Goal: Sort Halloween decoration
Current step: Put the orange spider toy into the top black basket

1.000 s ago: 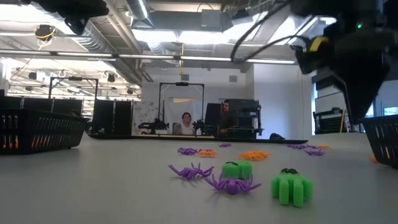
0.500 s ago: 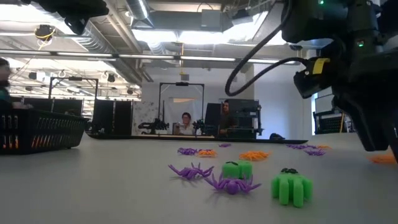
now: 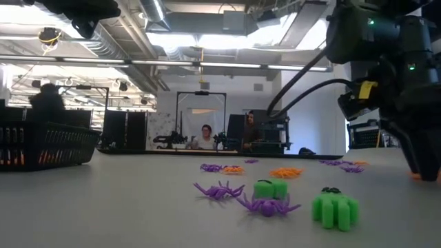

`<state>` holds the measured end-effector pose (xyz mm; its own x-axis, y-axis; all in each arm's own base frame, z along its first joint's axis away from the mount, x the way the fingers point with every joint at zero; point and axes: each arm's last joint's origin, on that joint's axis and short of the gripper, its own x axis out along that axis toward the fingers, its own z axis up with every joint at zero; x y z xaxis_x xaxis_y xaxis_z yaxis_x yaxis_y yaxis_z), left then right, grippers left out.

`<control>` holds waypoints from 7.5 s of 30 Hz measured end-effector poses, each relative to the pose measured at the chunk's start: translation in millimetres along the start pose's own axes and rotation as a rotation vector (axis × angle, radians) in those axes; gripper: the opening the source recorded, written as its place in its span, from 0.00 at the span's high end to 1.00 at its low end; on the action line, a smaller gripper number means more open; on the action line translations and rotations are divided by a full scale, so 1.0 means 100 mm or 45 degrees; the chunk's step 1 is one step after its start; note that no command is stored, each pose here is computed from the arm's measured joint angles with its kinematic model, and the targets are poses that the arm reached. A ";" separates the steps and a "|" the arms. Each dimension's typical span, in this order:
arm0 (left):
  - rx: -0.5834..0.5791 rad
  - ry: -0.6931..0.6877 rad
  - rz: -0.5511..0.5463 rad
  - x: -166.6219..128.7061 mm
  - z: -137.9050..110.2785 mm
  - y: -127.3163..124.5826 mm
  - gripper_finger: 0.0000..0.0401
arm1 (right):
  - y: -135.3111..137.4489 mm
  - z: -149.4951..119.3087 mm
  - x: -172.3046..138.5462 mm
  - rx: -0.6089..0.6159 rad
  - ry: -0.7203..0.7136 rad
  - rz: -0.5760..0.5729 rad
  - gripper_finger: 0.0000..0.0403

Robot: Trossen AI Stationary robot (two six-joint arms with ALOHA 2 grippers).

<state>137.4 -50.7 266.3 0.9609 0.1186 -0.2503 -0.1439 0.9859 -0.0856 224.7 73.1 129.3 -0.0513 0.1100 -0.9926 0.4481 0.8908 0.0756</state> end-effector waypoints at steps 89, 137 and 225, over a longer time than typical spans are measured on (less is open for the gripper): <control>-0.185 -0.066 -0.171 1.19 -0.29 -0.35 0.87 | 0.72 0.94 -0.84 -0.625 -1.732 0.559 0.99; -0.152 0.178 -0.027 1.19 -0.30 -0.28 1.00 | 0.65 0.97 -0.77 -0.445 -1.676 0.425 0.72; 0.040 -0.102 -0.361 0.81 0.04 -0.50 0.86 | -0.41 -0.31 -0.23 0.317 -0.341 -0.050 0.97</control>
<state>223.8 -90.0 254.6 0.9776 -0.1540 -0.1433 0.1387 0.9841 -0.1112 180.1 47.4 151.6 0.1477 -0.0710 -0.9865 0.6554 0.7540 0.0438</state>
